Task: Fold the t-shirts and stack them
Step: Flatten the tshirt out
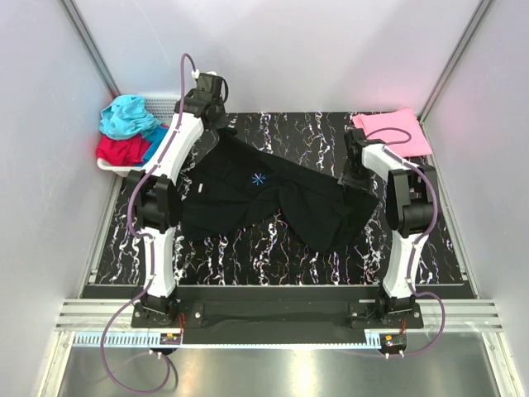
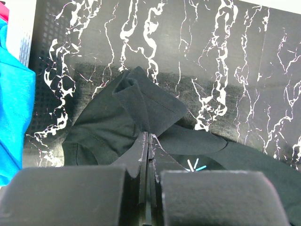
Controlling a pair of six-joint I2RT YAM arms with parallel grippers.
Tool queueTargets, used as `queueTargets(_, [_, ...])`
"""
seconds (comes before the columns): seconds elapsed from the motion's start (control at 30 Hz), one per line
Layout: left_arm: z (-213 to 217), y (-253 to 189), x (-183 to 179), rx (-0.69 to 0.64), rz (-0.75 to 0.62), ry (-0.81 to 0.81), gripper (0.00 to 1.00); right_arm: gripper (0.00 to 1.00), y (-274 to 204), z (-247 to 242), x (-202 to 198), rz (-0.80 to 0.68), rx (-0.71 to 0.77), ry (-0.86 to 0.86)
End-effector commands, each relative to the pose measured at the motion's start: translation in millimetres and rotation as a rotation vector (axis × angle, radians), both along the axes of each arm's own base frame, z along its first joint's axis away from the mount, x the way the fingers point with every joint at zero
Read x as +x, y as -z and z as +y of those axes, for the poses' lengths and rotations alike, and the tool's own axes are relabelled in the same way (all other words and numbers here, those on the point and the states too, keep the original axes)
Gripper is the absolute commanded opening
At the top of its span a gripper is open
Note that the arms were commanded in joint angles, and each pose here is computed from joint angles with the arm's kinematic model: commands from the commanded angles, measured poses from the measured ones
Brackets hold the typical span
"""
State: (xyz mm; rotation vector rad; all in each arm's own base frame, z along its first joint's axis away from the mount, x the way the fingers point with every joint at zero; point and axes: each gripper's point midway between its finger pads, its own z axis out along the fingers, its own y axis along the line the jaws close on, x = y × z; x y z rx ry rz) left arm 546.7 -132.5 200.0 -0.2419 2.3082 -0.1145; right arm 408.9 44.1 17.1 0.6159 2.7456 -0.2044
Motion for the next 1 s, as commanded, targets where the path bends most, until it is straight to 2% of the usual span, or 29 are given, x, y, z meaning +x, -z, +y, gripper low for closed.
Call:
queueTargets(0.0, [4, -40, 2, -0.029, -0.098, 0.004, 0.0, 0.64, -16, -28, 9, -0.072, -0.033, 0.061])
queueTargets(0.2, [2, -37, 2, -0.036, -0.09, 0.009, 0.0, 0.64, -23, -56, 8, -0.114, -0.017, 0.123])
queueTargets(0.37, [2, -35, 3, -0.037, -0.087, 0.01, 0.0, 0.62, -31, -56, 7, -0.161, -0.007, 0.113])
queueTargets(0.67, [2, -32, 5, -0.038, -0.081, 0.01, 0.0, 0.6, -78, -61, 17, -0.302, 0.001, 0.111])
queueTargets(0.87, [5, -28, 4, -0.029, -0.073, -0.002, 0.0, 0.6, -54, -58, 20, -0.247, 0.045, 0.114])
queueTargets(0.97, [15, -24, 4, 0.001, -0.07, -0.044, 0.0, 0.6, -42, -77, 19, -0.224, 0.031, 0.157])
